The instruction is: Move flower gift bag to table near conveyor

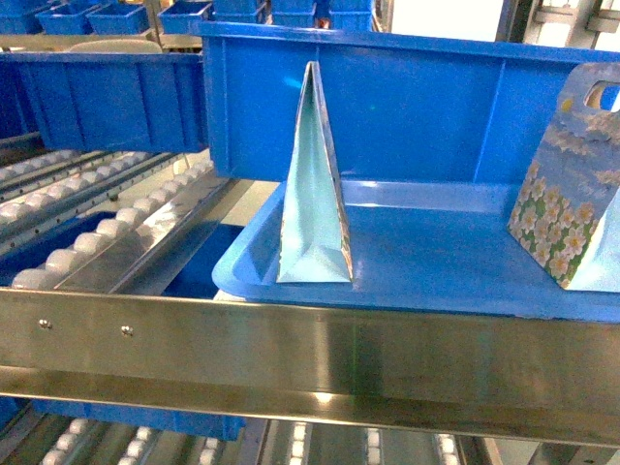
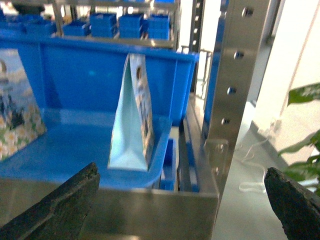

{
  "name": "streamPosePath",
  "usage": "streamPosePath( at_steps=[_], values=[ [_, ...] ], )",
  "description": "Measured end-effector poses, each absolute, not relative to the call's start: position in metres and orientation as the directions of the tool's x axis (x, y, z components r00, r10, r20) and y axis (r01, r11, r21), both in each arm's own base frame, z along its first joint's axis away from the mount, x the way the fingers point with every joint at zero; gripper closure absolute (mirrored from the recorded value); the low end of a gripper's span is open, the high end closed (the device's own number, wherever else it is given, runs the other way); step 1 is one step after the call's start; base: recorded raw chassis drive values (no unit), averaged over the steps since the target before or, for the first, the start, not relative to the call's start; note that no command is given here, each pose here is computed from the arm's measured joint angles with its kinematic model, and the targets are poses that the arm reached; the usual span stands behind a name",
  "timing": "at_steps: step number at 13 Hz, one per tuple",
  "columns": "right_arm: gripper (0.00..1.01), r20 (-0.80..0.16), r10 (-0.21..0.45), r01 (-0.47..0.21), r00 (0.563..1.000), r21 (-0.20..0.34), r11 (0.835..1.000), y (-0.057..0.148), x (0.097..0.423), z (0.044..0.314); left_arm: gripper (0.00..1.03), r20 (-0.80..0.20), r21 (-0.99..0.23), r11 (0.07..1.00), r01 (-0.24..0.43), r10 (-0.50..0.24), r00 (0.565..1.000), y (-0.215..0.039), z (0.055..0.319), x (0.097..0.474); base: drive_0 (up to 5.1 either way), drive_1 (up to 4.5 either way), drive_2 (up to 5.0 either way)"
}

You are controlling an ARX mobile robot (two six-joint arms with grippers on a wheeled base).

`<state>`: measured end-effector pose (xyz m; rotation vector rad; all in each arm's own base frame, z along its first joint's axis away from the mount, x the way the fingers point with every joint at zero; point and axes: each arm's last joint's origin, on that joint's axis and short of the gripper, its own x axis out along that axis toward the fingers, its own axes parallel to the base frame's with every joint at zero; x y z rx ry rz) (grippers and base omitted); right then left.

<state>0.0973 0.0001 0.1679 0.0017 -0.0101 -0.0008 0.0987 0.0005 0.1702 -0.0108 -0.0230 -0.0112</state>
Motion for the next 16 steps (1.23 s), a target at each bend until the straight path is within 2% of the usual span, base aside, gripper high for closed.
streamPosePath(
  at_steps=[1, 2, 4, 6, 9, 11, 16],
  values=[
    [0.03, 0.079, -0.002, 0.002, 0.997, 0.007, 1.000, 0.005, 0.103, 0.177, 0.05, 0.073, 0.009, 0.999, 0.034, -0.034, 0.997, 0.005, 0.181, 0.107, 0.0, 0.00, 0.0],
    [0.03, 0.072, 0.042, -0.042, 0.997, 0.001, 0.999, 0.016, 0.115, 0.181, 0.05, 0.053, 0.017, 0.998, 0.064, -0.065, 0.997, 0.009, 0.189, 0.123, 0.0, 0.00, 0.0],
    [0.03, 0.061, 0.072, -0.071, 0.996, -0.011, 0.997, 0.028, 0.138, 0.189, 0.05, 0.065, 0.043, 0.986, 0.161, -0.164, 0.984, 0.008, 0.212, 0.154, 0.0, 0.00, 0.0],
    [0.03, 0.075, 0.096, -0.094, 0.993, -0.034, 0.995, 0.039, 0.160, 0.203, 0.05, -0.018, 0.042, 0.972, 0.230, -0.229, 0.973, -0.001, 0.214, 0.174, 0.0, 0.00, 0.0],
    [0.03, -0.039, 0.148, -0.149, 0.988, -0.042, 0.988, 0.043, 0.189, 0.205, 0.05, -0.039, 0.055, 0.933, 0.355, -0.353, 0.935, -0.032, 0.227, 0.186, 0.0, 0.00, 0.0],
    [0.03, -0.087, 0.173, -0.176, 0.981, -0.031, 0.984, 0.044, 0.202, 0.218, 0.05, -0.063, 0.048, 0.935, 0.352, -0.349, 0.935, -0.039, 0.227, 0.187, 0.0, 0.00, 0.0],
    [0.03, -0.079, 0.174, -0.176, 0.982, -0.031, 0.984, 0.044, 0.201, 0.221, 0.05, -0.057, 0.050, 0.939, 0.340, -0.337, 0.940, -0.039, 0.228, 0.187, 0.0, 0.00, 0.0]
  ],
)
